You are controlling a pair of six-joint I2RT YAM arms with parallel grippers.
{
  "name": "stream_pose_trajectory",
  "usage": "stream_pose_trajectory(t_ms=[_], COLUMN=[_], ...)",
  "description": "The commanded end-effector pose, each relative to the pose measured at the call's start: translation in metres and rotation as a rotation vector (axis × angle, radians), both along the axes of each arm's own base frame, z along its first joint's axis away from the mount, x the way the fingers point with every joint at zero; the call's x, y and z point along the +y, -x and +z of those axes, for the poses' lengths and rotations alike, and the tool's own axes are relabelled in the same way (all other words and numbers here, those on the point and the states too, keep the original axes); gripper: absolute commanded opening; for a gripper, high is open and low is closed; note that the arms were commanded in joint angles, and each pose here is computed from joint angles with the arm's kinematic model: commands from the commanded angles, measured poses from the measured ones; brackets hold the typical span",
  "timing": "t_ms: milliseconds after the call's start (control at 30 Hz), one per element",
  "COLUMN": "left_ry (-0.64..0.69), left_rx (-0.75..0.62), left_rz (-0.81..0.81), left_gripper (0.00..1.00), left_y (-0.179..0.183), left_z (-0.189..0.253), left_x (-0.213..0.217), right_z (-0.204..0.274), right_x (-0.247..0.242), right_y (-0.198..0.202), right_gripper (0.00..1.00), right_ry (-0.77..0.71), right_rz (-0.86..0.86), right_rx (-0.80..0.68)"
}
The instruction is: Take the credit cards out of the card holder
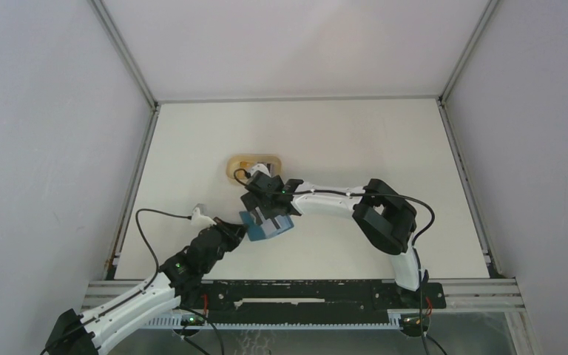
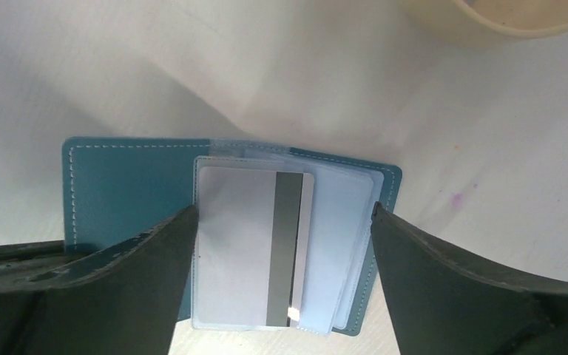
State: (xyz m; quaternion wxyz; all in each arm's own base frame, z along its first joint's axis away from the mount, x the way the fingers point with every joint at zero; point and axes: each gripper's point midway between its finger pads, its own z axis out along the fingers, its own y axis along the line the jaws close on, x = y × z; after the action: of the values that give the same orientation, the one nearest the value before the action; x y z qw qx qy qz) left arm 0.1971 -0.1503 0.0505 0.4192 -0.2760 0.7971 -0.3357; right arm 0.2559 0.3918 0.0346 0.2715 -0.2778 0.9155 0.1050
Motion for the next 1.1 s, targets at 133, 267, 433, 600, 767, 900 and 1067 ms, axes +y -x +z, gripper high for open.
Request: stream_pose_trajectory(t_ms=[133, 267, 433, 600, 767, 900, 1067], left_ry=[-0.093, -0.095, -0.108, -0.113, -0.123, -0.124, -0.129], left_rx=[0.054, 0.053, 0.065, 0.064, 0.07, 0.069, 0.074], left_rz=[0.01, 0.011, 0.011, 0.011, 0.014, 0.017, 0.014], left_gripper=[0.0, 0.0, 0.0, 0.0, 0.0, 0.0, 0.0], left_y=[0.013, 0.013, 0.015, 0.016, 0.017, 0.016, 0.017], left_z=[-0.054, -0.054, -0.057, -0.058, -0.06, -0.06, -0.061], left_x=[0.02, 0.02, 0.022, 0.023, 0.025, 0.026, 0.026], right_z=[0.089, 0.117, 0.114, 0.075, 0.054, 0.038, 0.022], right_x=[0.037, 0.052, 0.047, 0.039, 0.038, 0.039, 0.04], right_y=[-0.021, -0.015, -0.006, 0.011, 0.032, 0.042, 0.049], right_gripper=[1.0, 1.0, 1.0, 0.95, 0.82, 0.81, 0.81], right_ry=[-0.301, -0.557, -0.677, -0.721, -0.745, -0.717, -0.699], right_rz=[0.088, 0.138, 0.152, 0.146, 0.14, 0.125, 0.104], right_rx=[-0.077, 0.036, 0.142, 0.334, 0.44, 0.474, 0.508])
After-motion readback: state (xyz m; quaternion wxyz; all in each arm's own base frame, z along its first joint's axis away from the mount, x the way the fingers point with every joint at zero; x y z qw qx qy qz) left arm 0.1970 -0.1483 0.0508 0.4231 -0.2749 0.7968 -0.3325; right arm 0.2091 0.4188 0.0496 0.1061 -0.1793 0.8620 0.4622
